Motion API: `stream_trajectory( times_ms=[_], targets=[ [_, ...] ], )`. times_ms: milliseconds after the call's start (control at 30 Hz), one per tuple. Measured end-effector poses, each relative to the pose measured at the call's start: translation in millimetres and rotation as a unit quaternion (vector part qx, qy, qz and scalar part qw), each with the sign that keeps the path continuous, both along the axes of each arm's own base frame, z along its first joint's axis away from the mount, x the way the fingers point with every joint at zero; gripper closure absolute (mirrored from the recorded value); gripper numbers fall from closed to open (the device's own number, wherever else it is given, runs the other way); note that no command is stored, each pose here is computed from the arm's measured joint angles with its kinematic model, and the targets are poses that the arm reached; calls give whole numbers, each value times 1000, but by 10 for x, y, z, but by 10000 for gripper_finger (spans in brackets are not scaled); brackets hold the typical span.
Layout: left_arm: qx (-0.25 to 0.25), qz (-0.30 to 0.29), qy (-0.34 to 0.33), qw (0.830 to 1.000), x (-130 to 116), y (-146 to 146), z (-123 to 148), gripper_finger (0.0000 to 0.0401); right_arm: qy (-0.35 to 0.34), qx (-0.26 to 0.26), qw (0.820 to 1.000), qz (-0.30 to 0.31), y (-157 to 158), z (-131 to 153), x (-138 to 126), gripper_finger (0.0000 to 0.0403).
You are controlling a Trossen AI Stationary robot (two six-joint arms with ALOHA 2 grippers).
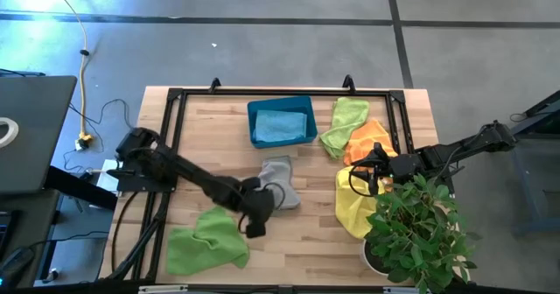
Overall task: Fold microfiber towels
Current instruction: Fold the gray microfiber cloth
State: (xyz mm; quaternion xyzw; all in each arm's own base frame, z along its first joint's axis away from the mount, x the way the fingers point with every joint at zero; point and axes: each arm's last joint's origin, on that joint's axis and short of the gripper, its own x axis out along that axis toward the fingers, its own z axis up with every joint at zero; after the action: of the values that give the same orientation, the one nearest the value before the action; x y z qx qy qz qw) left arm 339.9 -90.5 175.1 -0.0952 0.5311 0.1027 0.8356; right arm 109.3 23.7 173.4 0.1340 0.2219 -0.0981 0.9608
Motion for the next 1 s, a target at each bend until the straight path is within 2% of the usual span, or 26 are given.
stream_trajectory(
  times_ms=[133, 367, 533, 733, 867, 1000],
  targets=[
    [9, 7, 9, 1000, -23, -123, -83, 238, 3, -1, 1000, 0, -1, -5, -3, 249],
    [43, -33, 32, 998, -32, -253, -273, 238, 7, -2, 1000, 0, -2, -12, -4, 249],
    [48, -37, 44, 997, 11, -245, -417, 238, 12, -4, 1000, 0, -3, -20, -10, 249],
    [53, -42, 49, 997, 55, -182, -469, 240, 12, -4, 1000, 0, -4, -21, -11, 249],
    [44, -55, 52, 996, 63, -168, -475, 277, 15, -5, 1000, 0, -4, -26, -13, 249],
    [43, -62, 51, 996, 69, -169, -478, 355, 16, -5, 1000, 0, -5, -27, -14, 249]
  ],
)
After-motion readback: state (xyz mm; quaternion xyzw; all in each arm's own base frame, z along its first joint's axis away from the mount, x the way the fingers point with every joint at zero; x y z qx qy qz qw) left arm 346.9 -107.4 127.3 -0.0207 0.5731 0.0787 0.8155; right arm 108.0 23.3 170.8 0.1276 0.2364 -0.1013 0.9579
